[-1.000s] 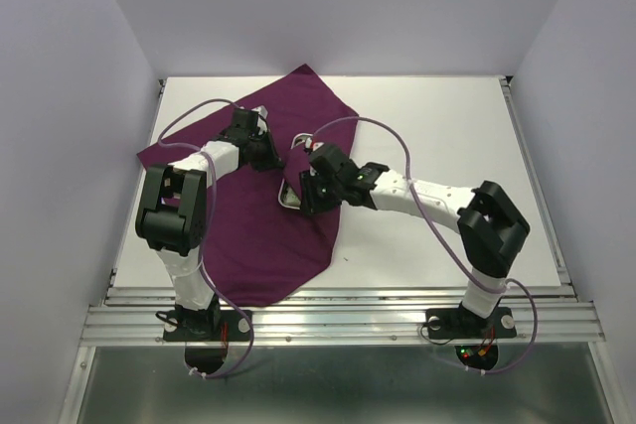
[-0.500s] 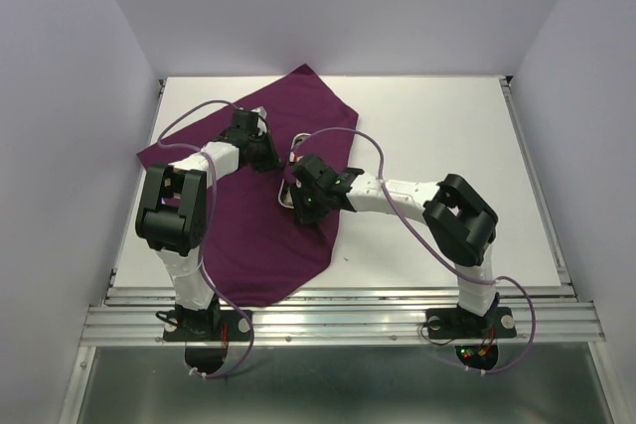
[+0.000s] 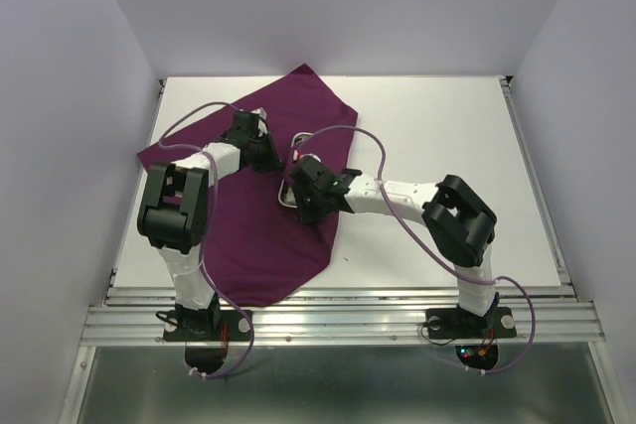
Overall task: Prepare the surgical pack
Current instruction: Pack the surgical kit at the center of the board.
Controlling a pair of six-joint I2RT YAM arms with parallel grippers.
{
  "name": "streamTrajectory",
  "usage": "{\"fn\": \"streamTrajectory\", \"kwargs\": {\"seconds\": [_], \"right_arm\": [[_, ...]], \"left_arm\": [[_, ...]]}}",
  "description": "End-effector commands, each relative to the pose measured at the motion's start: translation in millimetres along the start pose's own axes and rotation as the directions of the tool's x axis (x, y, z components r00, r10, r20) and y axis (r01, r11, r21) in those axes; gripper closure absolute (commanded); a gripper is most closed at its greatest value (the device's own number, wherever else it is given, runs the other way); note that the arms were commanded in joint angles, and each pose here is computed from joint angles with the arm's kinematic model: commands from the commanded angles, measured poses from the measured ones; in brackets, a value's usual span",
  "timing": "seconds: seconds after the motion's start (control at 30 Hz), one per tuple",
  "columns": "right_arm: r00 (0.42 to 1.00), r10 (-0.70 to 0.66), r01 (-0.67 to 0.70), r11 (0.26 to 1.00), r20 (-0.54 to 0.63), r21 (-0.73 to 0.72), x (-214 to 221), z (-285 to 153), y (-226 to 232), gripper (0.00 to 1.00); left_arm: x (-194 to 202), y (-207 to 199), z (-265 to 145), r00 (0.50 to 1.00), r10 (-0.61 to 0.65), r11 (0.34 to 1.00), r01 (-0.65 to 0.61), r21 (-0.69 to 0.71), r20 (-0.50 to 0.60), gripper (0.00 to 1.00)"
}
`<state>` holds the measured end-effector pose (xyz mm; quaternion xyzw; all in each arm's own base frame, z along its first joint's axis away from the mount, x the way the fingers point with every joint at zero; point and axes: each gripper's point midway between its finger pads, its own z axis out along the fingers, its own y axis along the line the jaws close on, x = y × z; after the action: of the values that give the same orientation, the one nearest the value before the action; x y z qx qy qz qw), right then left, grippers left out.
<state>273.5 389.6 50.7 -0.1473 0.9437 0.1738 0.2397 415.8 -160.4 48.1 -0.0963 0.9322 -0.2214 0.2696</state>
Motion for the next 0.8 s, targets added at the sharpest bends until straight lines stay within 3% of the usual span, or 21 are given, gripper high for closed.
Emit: {"fn": "streamTrajectory", "kwargs": {"seconds": [0.0,0.53,0.77], "right_arm": [[0.997,0.043,-0.048,0.995,0.058,0.092,-18,5,-25,0.71],[0.994,0.075,-0.085,0.986,0.073,0.144,-27,11,-68,0.71],[0.998,0.058,-0.055,0.994,0.036,-0.091,-21,-21,-29,0.66]], "left_arm": [[-2,11,8,1.000,0.000,0.999,0.000,-0.043,0.009,1.00],[-14,-1,20,1.000,-0.004,1.000,0.004,-0.002,0.008,1.00],[-15,0,17,1.000,-0.011,1.000,0.011,-0.011,0.023,1.00]]}}
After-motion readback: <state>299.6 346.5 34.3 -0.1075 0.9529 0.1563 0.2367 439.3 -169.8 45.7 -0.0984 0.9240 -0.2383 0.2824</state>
